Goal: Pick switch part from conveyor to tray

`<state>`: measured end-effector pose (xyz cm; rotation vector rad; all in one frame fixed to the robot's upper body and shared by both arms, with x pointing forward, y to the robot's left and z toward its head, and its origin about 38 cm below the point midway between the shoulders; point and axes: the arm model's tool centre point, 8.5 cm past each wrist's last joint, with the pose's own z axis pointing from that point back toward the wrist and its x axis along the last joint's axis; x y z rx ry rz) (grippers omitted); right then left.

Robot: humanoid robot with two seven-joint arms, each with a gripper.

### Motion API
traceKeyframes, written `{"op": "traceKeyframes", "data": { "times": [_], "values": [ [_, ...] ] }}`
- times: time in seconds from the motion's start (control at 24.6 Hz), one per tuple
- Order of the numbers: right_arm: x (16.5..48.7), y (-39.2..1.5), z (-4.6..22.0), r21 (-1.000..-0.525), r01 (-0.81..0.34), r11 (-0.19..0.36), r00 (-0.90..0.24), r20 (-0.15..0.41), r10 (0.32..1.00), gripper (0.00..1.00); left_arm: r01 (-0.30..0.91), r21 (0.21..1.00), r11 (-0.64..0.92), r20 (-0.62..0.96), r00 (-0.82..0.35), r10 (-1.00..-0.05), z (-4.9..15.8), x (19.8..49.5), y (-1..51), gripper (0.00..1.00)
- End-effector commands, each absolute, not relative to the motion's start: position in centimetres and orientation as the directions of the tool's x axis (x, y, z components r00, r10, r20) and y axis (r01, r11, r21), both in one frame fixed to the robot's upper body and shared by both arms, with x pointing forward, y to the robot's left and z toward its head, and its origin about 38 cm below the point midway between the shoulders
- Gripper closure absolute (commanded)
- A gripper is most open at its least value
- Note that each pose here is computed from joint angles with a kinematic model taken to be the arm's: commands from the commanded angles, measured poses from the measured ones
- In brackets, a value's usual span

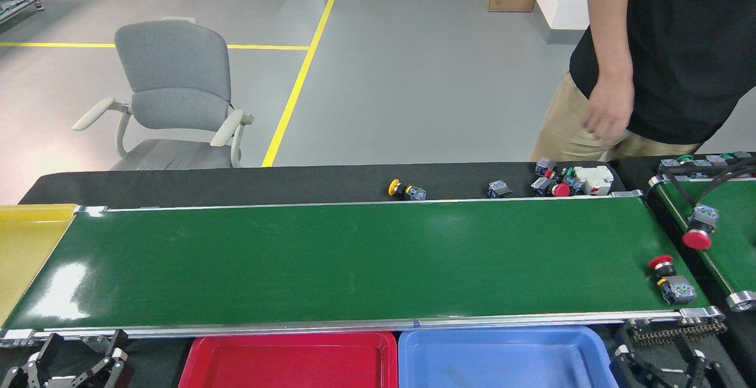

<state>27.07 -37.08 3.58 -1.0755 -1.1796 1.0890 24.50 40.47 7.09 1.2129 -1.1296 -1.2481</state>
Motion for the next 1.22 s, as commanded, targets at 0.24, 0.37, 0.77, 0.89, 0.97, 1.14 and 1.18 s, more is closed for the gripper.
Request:
{"op": "traceKeyframes", "data": {
  "times": [0.24,0.37,0.77,0.89,0.97,1.14,1.18],
  "values": [
    [28.5,-38.2,4.0,-0.980,-0.138,0.143,0.142,0.123,0.982,0.01,0.053,0.997,-0.063,-0.064,0.019,-0.998,8.0,24.7,41.1,0.00],
    [29.2,-38.0,4.0,-0.974,-0.170,0.152,0.142,0.129,0.981,0.01,0.060,0.996,-0.063,-0.064,0.016,-0.998,8.0,24.8,40.9,0.00],
    [32.8,-36.2,5.6,-0.976,-0.180,0.125,0.064,0.116,0.991,0.01,0.108,0.992,-0.059,-0.061,0.020,-0.998,7.5,24.8,40.8,0.00],
    [34.1,-34.7,5.1,-0.969,-0.216,0.118,0.037,0.113,0.993,0.01,0.107,0.993,-0.058,-0.060,0.021,-0.998,7.5,24.8,40.8,0.00],
    [34.5,-34.4,4.6,-0.964,-0.235,0.127,0.040,0.121,0.992,0.01,0.107,0.993,-0.057,-0.060,0.022,-0.998,7.5,24.9,40.8,0.00],
    [35.2,-32.4,3.7,-0.956,-0.257,0.140,0.021,0.139,0.990,0.02,0.106,0.993,-0.057,-0.060,0.023,-0.998,7.5,24.9,40.8,0.00],
    [35.3,-32.2,3.6,-0.955,-0.261,0.143,0.022,0.142,0.990,0.03,0.107,0.993,-0.057,-0.060,0.024,-0.998,7.5,24.9,40.8,0.00]
  ]
}}
